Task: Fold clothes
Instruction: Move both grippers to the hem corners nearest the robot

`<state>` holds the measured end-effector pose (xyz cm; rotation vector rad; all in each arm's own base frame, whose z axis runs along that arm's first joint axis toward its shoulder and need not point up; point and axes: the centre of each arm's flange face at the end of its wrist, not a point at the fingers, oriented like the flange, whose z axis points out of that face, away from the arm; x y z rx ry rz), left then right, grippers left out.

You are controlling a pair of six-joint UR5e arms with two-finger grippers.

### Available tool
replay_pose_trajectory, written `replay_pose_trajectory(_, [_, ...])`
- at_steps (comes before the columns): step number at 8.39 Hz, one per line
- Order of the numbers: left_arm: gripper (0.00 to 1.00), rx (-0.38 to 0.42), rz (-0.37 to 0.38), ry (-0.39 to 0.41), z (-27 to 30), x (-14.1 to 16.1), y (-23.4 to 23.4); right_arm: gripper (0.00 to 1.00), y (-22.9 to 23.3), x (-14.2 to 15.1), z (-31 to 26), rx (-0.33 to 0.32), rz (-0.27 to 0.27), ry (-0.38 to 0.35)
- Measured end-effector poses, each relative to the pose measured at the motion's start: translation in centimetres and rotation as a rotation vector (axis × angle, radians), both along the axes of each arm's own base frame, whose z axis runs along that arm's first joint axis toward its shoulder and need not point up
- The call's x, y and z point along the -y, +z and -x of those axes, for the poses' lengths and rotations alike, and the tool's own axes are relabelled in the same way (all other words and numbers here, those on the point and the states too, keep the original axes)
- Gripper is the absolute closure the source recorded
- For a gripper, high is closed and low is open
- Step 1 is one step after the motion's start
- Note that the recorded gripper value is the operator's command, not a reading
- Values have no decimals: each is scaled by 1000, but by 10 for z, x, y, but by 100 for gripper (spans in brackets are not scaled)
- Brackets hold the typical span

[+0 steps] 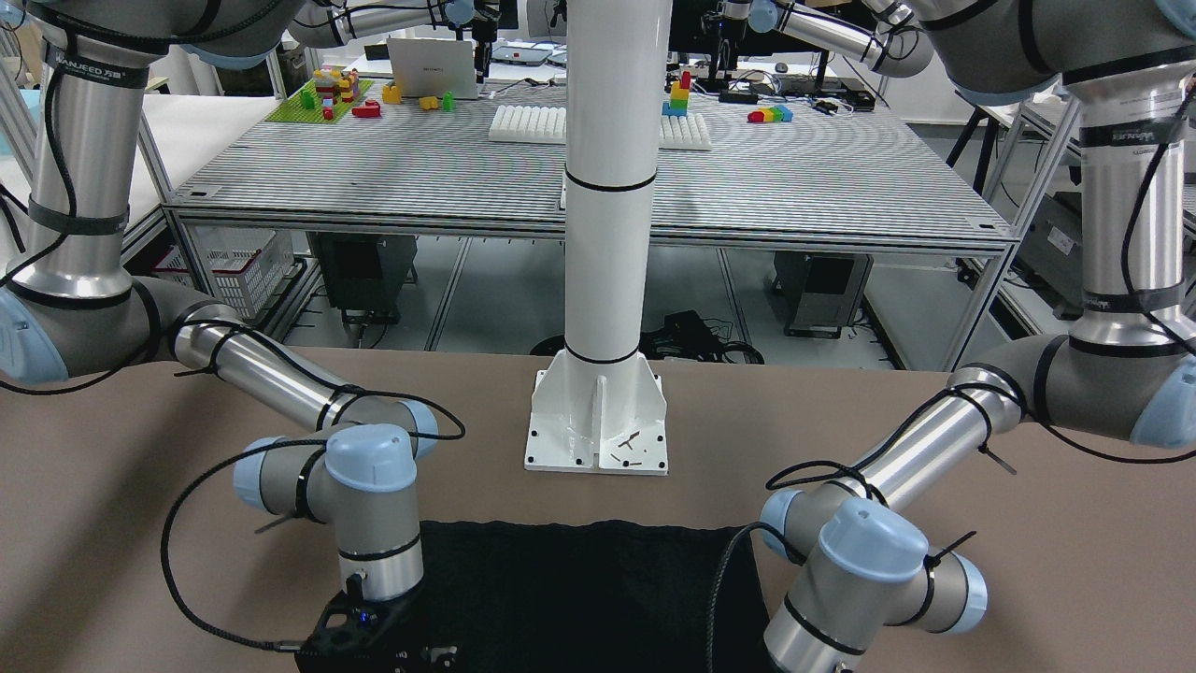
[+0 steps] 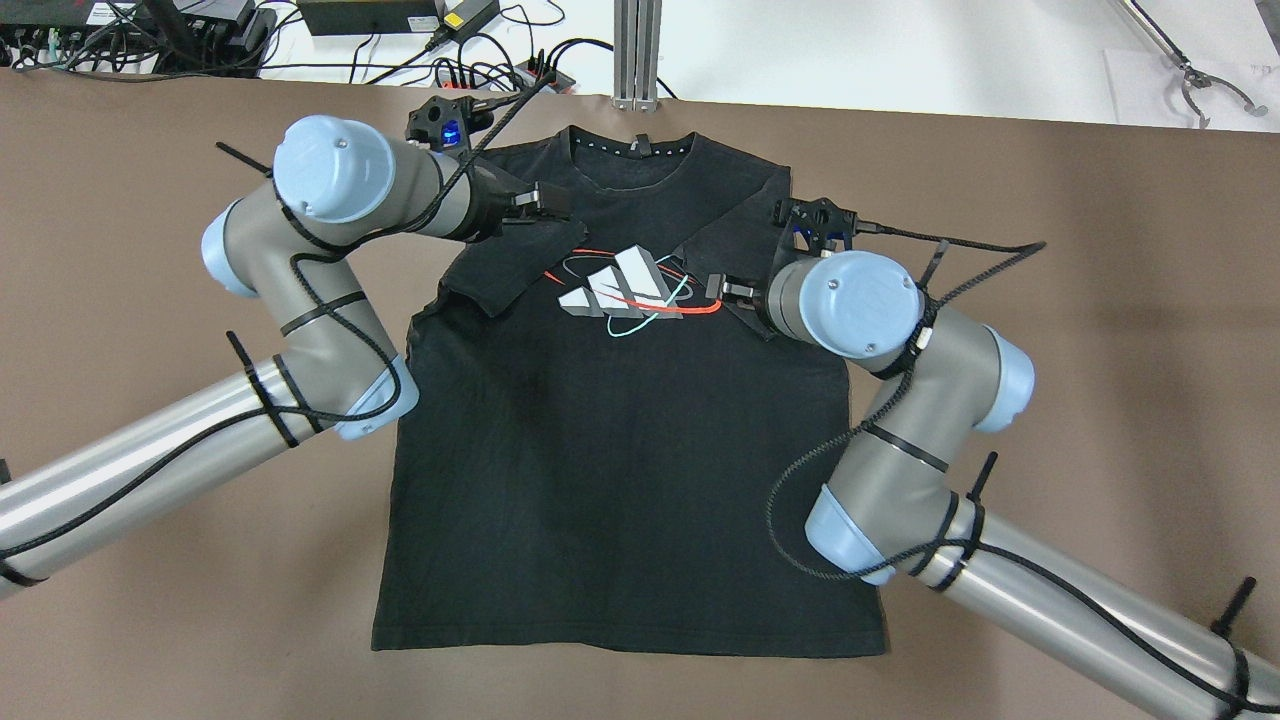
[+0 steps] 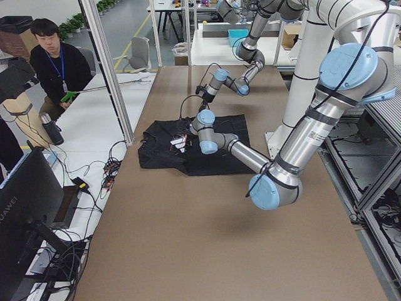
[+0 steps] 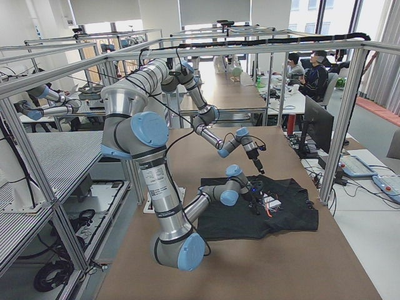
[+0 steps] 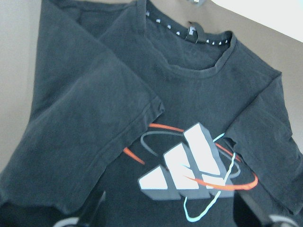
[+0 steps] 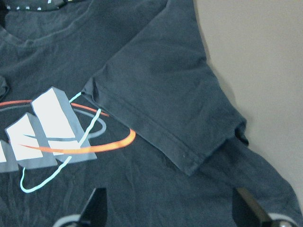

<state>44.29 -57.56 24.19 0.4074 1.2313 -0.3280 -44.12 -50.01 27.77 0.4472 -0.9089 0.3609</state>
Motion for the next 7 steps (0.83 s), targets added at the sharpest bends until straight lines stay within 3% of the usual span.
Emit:
replay_pose_trajectory(4, [5,-136,160,-26,30,-195,52,8,43,-144,-33,172,134,56])
replay_pose_trajectory(7, [5,-79,244,56,26,-275,98,9,97,-236,-39,287,156,79])
